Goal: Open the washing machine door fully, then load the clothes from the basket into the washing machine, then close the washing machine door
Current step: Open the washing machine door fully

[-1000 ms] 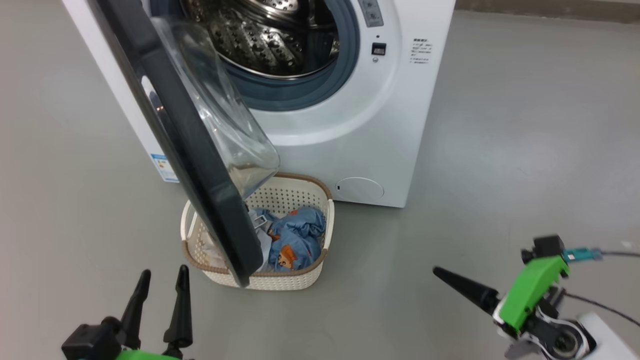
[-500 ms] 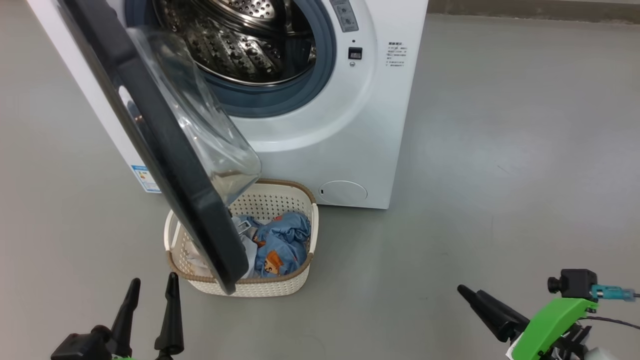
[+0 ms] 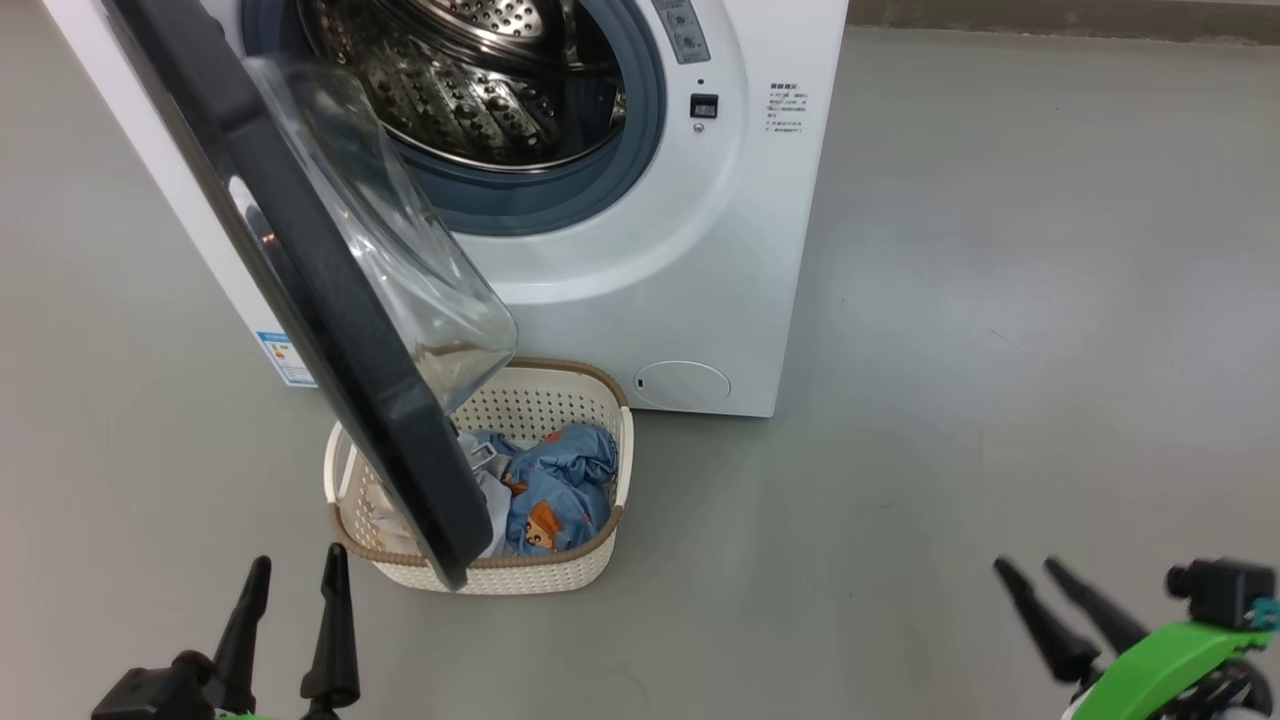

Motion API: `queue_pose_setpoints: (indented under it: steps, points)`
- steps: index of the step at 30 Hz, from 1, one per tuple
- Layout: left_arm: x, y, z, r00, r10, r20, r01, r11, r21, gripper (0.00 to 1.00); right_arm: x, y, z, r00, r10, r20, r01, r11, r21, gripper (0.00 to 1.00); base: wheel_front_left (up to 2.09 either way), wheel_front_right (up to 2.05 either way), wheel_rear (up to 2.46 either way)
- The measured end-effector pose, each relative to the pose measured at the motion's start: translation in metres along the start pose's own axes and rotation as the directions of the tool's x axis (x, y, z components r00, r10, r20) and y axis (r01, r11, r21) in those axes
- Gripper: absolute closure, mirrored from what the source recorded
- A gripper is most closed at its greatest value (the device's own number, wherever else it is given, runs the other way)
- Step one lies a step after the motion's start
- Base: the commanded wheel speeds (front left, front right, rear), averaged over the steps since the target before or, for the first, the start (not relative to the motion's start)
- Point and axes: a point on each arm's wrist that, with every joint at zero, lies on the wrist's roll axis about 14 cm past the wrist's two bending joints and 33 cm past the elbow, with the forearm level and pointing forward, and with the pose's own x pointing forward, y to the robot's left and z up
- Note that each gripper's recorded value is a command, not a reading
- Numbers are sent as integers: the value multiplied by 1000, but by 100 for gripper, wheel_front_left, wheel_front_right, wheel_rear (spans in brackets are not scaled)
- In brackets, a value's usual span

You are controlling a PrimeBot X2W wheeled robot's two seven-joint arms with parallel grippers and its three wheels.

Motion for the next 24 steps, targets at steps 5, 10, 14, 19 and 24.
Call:
queue_pose_setpoints:
  steps: [5,10,14,19,24]
  points:
    - [0,2,2,1000,5,5,-5,1000,7,0,6,-9,40,991,-27,131,38,996,-80,0,0,0,0]
    - [0,2,7,1000,3,19,-3,1000,17,0,-1,-4,73,960,-24,279,76,981,-177,0,0,0,0]
    - [0,1,7,1000,-1,22,0,1000,18,0,-13,-7,75,946,-45,320,125,964,-234,0,0,0,0]
    - [0,1,8,1000,0,25,0,1000,18,0,-24,-11,71,938,-73,339,175,944,-279,0,0,0,0]
    - [-1,0,9,1000,-1,27,1,1000,18,0,-34,-19,55,941,-115,318,211,934,-287,0,0,0,0]
